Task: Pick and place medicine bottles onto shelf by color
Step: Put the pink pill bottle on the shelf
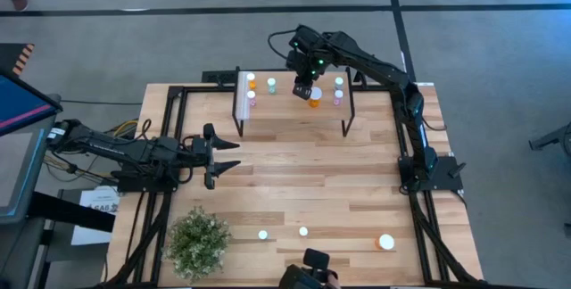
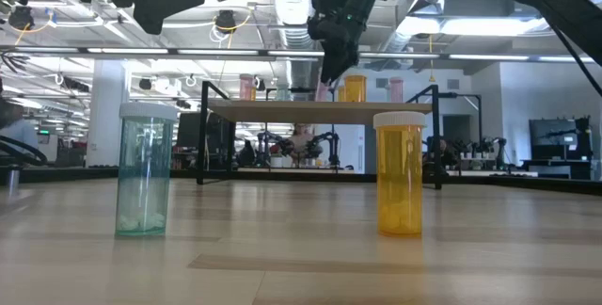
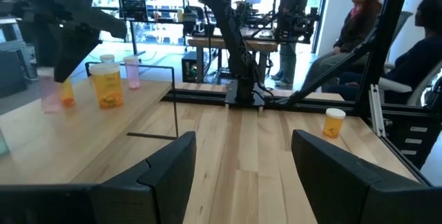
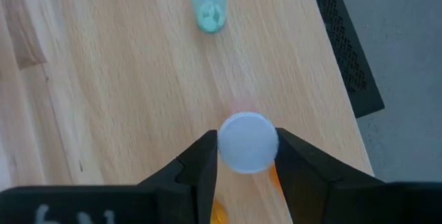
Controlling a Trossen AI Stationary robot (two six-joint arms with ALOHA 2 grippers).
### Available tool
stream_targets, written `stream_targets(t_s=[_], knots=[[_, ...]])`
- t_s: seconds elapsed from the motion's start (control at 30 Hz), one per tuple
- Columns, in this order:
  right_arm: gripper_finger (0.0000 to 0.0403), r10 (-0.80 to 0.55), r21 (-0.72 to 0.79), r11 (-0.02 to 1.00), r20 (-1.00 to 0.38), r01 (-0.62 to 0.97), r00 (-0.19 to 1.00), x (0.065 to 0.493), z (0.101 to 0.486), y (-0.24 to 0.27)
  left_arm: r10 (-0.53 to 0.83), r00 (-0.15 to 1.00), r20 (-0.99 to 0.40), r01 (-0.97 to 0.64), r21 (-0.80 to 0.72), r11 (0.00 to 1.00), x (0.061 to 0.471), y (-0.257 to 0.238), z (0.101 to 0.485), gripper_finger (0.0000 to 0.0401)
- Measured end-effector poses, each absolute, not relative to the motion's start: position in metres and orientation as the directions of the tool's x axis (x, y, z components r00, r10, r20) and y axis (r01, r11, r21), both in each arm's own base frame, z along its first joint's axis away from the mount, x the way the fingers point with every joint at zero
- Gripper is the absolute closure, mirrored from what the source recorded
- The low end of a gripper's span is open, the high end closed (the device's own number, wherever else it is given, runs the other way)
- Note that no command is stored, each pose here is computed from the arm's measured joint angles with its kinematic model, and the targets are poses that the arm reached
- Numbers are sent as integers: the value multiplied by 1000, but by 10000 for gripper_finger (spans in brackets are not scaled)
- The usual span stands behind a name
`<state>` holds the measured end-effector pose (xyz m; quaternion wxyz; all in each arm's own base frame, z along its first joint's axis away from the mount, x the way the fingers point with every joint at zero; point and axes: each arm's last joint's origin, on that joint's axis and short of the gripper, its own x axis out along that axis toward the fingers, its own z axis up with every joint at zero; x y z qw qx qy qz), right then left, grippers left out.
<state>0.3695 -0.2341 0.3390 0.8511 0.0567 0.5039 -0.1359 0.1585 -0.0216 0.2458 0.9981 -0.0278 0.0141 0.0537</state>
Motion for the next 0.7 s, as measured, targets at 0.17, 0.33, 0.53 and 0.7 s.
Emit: stream_targets(t_s=[0.17, 0.33, 0.53, 0.7], knots=[[238, -175, -41, 957, -873, 288, 456, 370, 339, -234, 106, 994, -31, -108, -54, 993, 158, -22, 246, 175], [236, -176, -41, 956, -872, 289, 458, 370, 339, -234, 107, 994, -31, -108, -55, 993, 158, -22, 246, 175], [231, -173, -38, 956, -874, 292, 453, 369, 339, -234, 107, 994, -31, -108, -54, 993, 158, -22, 246, 175], [221, -167, -31, 954, -880, 298, 444, 367, 342, -233, 107, 994, -31, -109, -54, 993, 158, -22, 246, 175]])
